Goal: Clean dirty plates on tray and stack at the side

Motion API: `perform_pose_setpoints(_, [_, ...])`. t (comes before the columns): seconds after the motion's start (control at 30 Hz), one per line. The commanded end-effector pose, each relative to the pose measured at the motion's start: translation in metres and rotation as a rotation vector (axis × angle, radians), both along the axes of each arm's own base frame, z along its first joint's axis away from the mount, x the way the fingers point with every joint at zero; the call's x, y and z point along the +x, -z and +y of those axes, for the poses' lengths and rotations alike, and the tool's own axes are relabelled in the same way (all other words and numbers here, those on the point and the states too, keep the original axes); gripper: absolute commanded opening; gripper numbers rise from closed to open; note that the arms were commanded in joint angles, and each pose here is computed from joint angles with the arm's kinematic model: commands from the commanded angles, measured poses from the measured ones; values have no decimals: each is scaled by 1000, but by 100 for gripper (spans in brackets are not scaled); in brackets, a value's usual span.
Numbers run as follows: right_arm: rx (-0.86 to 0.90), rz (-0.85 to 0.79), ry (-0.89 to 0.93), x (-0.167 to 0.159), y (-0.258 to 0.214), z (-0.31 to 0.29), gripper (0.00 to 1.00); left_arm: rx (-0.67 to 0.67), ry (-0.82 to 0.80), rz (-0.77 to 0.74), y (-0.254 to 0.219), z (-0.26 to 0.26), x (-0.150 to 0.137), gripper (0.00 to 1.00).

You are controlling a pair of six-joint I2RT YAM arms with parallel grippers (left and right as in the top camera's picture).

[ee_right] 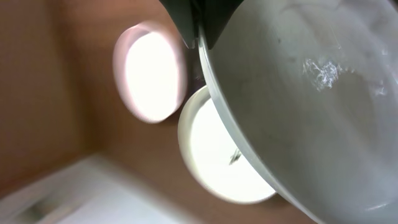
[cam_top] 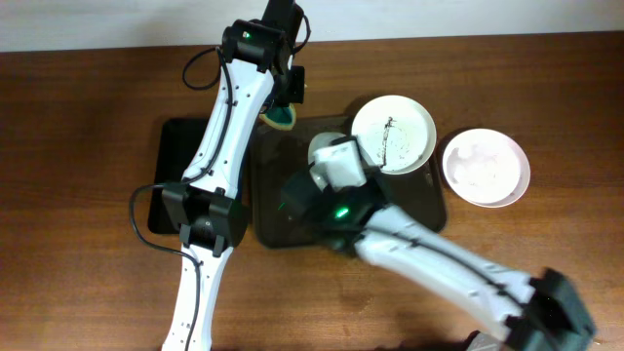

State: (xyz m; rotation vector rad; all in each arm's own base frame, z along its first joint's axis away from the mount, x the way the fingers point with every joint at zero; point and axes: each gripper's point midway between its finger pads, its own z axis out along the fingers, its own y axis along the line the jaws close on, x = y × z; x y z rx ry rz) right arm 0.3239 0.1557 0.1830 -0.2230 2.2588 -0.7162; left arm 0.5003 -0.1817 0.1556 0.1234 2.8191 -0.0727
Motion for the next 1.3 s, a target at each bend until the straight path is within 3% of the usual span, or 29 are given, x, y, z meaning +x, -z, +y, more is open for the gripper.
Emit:
perform_pose_setpoints(0.0, [470,102,128,7,-19,-42,4,-7,12,-6,-3,2,1,0])
perform_pose_setpoints(0.17, [780,126,464,22,-10,-186,4,-7,12,-6,-3,2,1,0])
perform_pose_setpoints(0.3, [814,124,794,13,39,-293,4,-7,12,-6,-3,2,1,0])
perform_pose_setpoints(0.43, [823,228,930,12,104,-327,4,-7,12,-5,-3,2,1,0])
perform_pose_setpoints(0.47, [830,255,939,14,119,-328,4,-7,12,-5,-3,2,1,0])
perform_pose_setpoints(0.6, [968,280,785,36,118,-304,49,-7,12,-6,-3,2,1,0])
perform_pose_setpoints(0.63, [1013,283,729,43,111,-296,50,-7,12,-6,-3,2,1,0])
perform_pose_setpoints(0.77, [1093,305,475,72,72,-245,50,-7,12,-6,-3,2,1,0])
perform_pose_setpoints(0.9, [1031,396,341,84,84,-177,50,-7,12,-7,-3,2,2,0])
perform_pose_setpoints(1.07, [890,417,523,88,130,-144,34,-7,12,-5,-3,2,1,0])
perform_pose_setpoints(1.2, [860,494,525,88,171,-128,31,-6,12,-4,-3,2,1,0])
perform_pose_setpoints(1.23, [860,520,522,85,179,-124,28,-6,11,-4,-3,2,1,0])
perform_pose_setpoints(1.27, [865,540,517,83,183,-121,18,-6,12,-4,-3,2,1,0])
